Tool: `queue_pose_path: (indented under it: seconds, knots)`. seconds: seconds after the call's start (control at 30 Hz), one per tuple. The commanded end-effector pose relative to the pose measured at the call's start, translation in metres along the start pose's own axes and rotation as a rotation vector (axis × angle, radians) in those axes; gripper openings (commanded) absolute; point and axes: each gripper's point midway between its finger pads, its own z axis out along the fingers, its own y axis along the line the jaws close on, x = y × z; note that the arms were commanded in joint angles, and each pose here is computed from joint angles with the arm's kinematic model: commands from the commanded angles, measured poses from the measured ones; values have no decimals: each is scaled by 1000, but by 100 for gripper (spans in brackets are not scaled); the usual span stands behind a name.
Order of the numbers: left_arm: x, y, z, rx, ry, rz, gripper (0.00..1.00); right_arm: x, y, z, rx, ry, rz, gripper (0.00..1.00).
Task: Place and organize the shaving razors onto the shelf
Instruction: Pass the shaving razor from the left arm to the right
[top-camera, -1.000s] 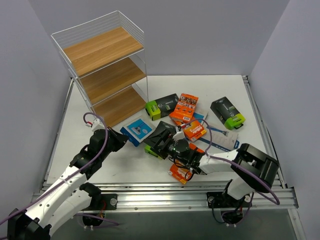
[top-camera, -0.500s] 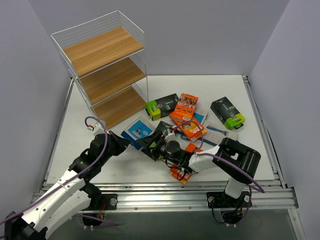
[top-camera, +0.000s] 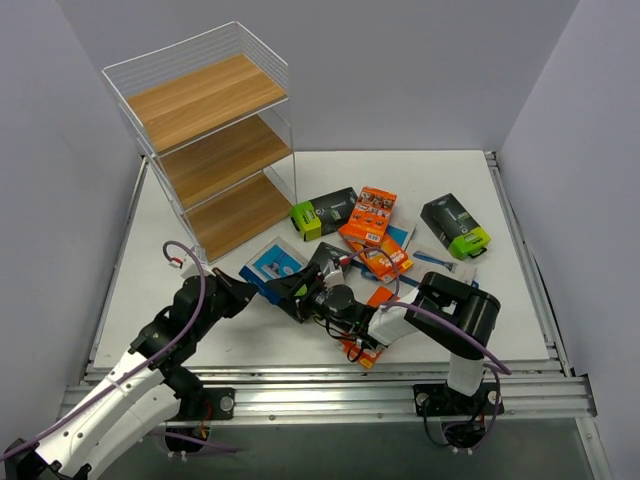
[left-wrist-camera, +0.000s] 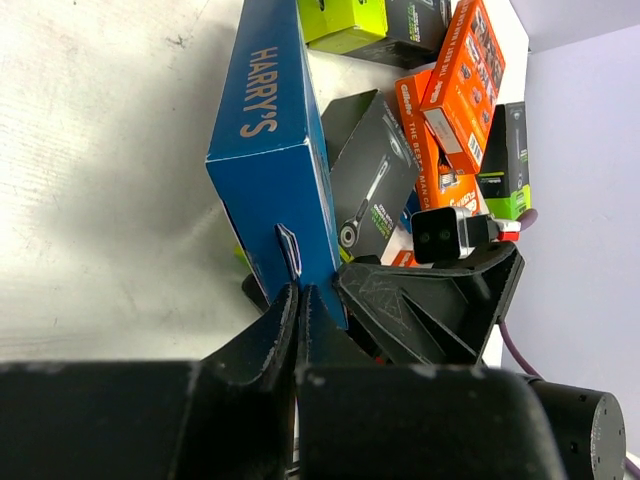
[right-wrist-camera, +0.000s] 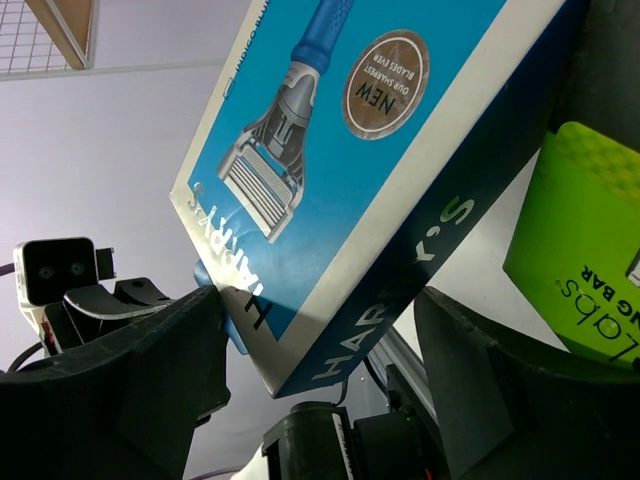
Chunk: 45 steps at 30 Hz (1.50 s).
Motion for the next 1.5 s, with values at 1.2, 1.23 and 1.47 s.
queue_pose_path:
  seconds: [1.2,1.23,1.47]
  knots:
    - [-9,2,-58,35,14,196,71,-14,86,1,-145,-42,-124,0]
    - [-11,1,-61,42,10,205,72,-13,84,0,-140,-34,-127,0]
    - [-21,-30,-89,166,21,335,84,-30,82,-16,-111,-33,-192,0]
